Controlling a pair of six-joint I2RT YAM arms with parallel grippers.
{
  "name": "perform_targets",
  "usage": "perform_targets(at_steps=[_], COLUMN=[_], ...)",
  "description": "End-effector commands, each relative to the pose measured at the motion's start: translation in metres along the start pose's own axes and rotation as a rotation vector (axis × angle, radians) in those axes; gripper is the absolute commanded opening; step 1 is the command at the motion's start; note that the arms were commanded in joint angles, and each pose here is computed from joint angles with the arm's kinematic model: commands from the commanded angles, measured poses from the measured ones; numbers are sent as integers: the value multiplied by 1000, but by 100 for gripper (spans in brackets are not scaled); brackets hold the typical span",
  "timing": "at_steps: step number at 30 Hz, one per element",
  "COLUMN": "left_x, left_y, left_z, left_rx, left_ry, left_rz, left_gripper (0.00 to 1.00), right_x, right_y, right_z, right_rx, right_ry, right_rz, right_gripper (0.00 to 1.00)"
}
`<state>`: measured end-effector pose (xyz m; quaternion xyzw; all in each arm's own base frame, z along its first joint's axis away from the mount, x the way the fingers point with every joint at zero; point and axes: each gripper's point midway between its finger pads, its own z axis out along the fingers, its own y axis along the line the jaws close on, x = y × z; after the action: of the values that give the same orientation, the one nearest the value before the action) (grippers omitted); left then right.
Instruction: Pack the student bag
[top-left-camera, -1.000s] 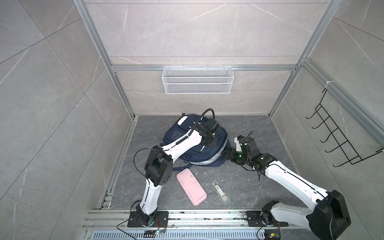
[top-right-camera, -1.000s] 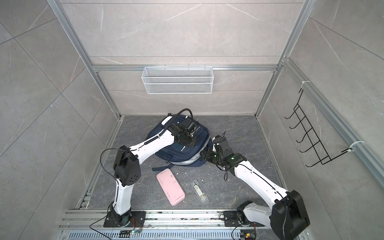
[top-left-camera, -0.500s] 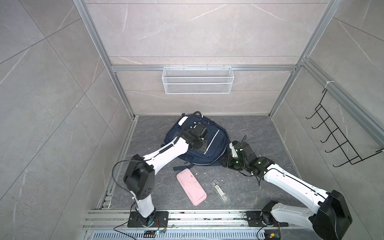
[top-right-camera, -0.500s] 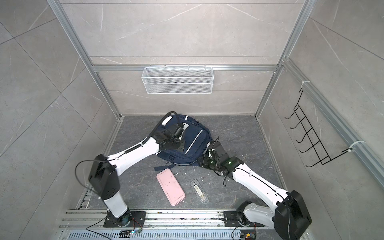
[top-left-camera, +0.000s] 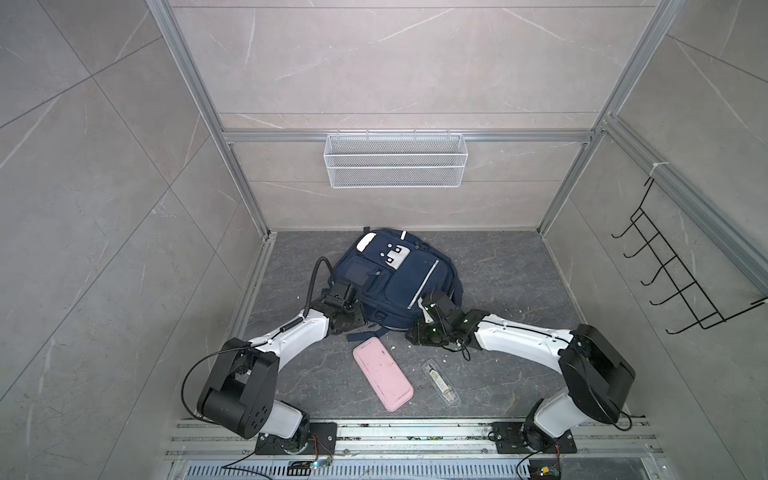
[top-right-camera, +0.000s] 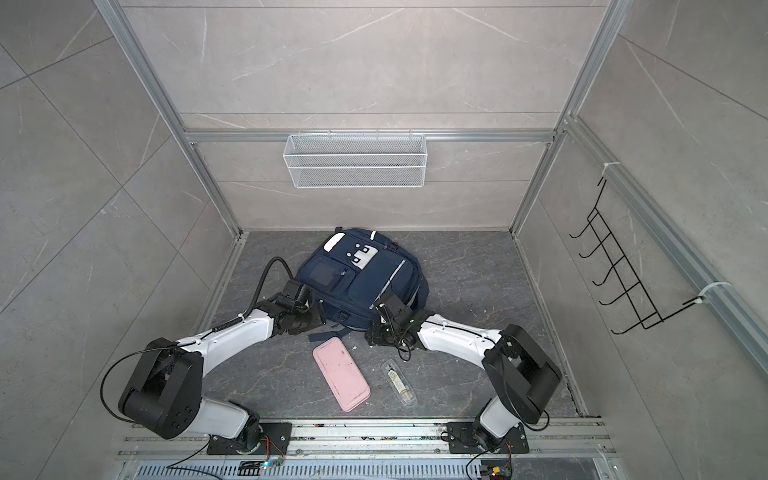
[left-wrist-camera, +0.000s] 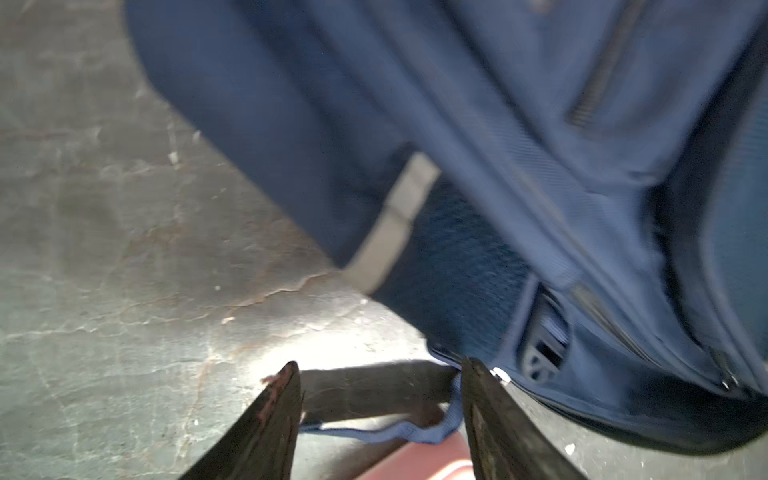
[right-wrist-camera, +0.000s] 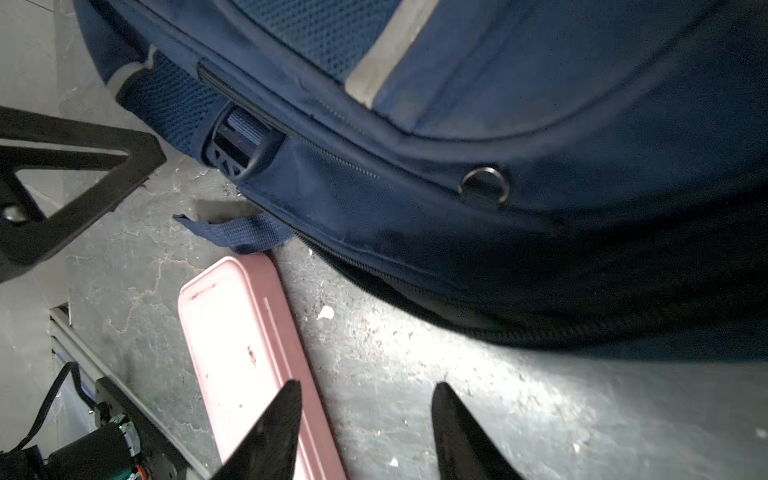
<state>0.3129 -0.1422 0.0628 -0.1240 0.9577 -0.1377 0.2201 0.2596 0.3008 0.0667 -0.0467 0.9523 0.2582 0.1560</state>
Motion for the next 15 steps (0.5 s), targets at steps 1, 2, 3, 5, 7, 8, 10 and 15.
perform_targets(at_steps=[1, 2, 3, 5, 7, 8, 10, 15], left_x=[-30, -31, -33, -37, -42, -43, -45, -48], left_y=[-19, -15, -13, -7, -3, -2, -4, -16], left_z=[-4, 0, 3, 10, 16, 19, 25, 32], left_rx=[117, 113, 114, 104, 96, 95, 105, 160], left_ry=[-82, -77, -71, -68, -68, -61, -52, -29], left_rz=[-70, -81, -92, -106, -108, -112, -112, -118], left_gripper=[64, 64, 64, 63, 62, 62, 61, 33], right_x=[-9, -10, -10, -11, -14, -17, -22, -34], right_y=[8, 6, 6, 4, -1, -2, -4, -12], right_z=[7, 9, 11, 13, 12, 10, 7, 2], right_rx=[-6, 0, 4, 24, 49, 60, 78, 112], right_ry=[-12, -12, -9, -10, -20, -32, -42, -53], right_rz=[0, 0, -1, -3, -1, -3, -16, -23], right_gripper=[54, 54, 54, 54, 54, 54, 54, 54])
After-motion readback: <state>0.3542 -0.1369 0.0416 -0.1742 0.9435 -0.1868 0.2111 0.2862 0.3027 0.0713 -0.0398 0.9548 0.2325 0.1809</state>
